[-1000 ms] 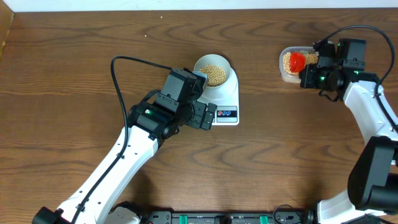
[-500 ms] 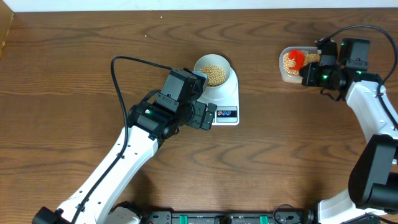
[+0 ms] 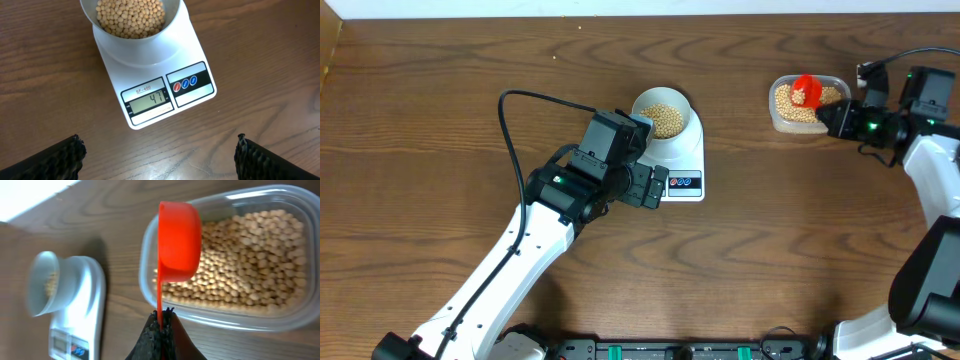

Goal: Scoop item into bowl and weigh 50g on scale
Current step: 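Dip the red scoop into the chickpeas with the right gripper, then lift the scoop and carry it left over the white bowl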

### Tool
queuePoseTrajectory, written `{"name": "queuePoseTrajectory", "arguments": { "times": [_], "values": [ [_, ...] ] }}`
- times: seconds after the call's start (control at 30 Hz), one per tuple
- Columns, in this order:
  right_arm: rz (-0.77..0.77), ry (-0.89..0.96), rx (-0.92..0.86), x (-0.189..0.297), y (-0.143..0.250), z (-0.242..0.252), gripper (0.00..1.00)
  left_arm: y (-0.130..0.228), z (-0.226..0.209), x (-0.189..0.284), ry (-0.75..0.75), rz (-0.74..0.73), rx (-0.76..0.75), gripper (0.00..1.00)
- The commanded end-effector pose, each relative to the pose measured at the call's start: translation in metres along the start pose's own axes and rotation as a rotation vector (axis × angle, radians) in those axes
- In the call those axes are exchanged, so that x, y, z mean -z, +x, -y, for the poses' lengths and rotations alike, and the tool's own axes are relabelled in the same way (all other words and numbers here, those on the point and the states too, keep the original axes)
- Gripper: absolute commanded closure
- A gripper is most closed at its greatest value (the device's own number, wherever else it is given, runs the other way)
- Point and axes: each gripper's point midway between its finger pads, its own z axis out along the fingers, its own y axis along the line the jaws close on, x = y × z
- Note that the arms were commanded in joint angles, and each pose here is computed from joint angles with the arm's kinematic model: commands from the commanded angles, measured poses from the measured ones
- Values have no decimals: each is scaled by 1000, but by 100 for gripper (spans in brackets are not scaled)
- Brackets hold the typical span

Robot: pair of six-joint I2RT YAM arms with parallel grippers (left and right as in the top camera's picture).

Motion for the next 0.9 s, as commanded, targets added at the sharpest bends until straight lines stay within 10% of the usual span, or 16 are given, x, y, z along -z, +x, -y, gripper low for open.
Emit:
{"name": "queuePoseTrajectory", "arguments": {
  "times": [0.0,0.87],
  "values": [
    [49,-159,21,18,-15,-29,99,5,-1,-3,-7,-16,3,2],
    [-43,-411,304,-37,13,-165,98,5,-1,-3,-7,-16,3,3]
  ]
}}
